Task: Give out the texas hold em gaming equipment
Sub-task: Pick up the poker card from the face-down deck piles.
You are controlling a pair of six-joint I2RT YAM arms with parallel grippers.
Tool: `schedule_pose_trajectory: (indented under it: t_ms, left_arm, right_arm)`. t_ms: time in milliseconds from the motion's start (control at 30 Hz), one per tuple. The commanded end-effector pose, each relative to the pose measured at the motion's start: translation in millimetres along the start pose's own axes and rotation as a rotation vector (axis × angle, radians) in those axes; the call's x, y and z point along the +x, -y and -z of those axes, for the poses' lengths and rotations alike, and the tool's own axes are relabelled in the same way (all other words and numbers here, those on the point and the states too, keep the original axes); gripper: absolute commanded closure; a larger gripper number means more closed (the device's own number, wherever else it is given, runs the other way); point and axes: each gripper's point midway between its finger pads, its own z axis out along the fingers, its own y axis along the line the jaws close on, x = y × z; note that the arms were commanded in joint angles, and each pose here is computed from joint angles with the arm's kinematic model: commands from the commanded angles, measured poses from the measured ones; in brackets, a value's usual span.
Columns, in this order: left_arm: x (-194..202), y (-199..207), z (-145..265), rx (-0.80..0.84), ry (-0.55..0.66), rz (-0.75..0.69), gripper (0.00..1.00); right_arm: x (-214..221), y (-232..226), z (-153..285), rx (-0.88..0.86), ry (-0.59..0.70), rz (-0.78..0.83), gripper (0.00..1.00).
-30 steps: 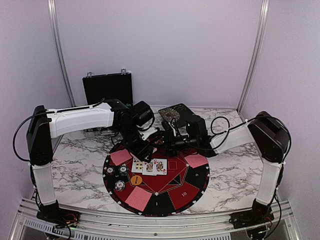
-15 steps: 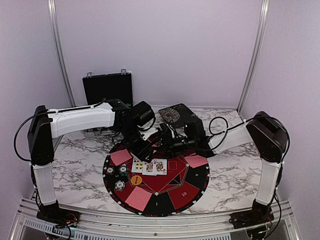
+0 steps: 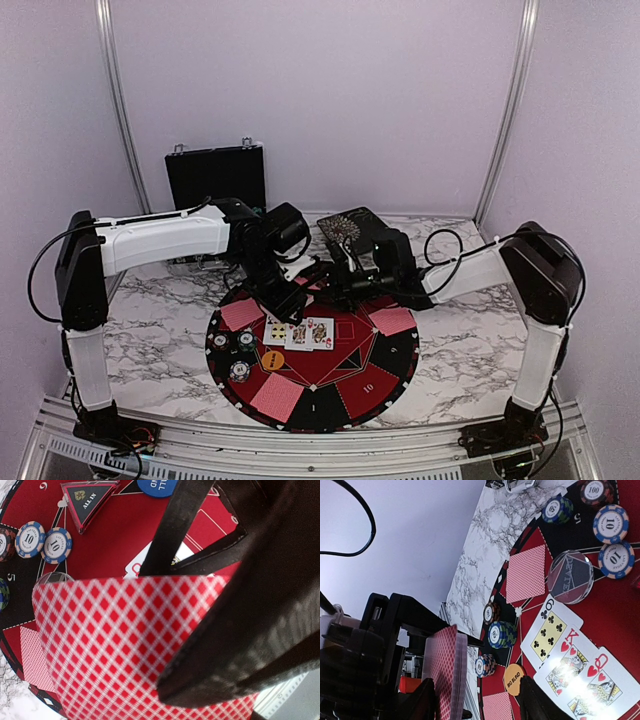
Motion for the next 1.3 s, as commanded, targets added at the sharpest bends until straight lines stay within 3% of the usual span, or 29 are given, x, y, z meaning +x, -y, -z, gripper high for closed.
schedule_pose_trajectory:
  t_ms: [0,400,600,1267]
  left_arm:
    - [-5.7,3.8,12.2,0.003,0.027,-0.019,0.66]
    - [-0.8,0.5,7.0,-0.009,0.009,-0.013,0.66]
    - [0.0,0.4,6.7,-0.011,0.008,-0.011,0.66]
    - [-1.9,-3.3,4.0,-0.027,0.006,-0.014,0.66]
  right_arm:
    - [-11.7,-15.0,6.5,0.002,0.025,0.035,0.45]
    - [-14.3,-34.0,20.3,-0.034,0.056,0.045,0.46]
    - [-13.2,-32.8,26.3,-0.045,0.067,0.023,0.57]
    - [-3.7,-34.5,22.4,-0.087,0.046,-0.020,0.74]
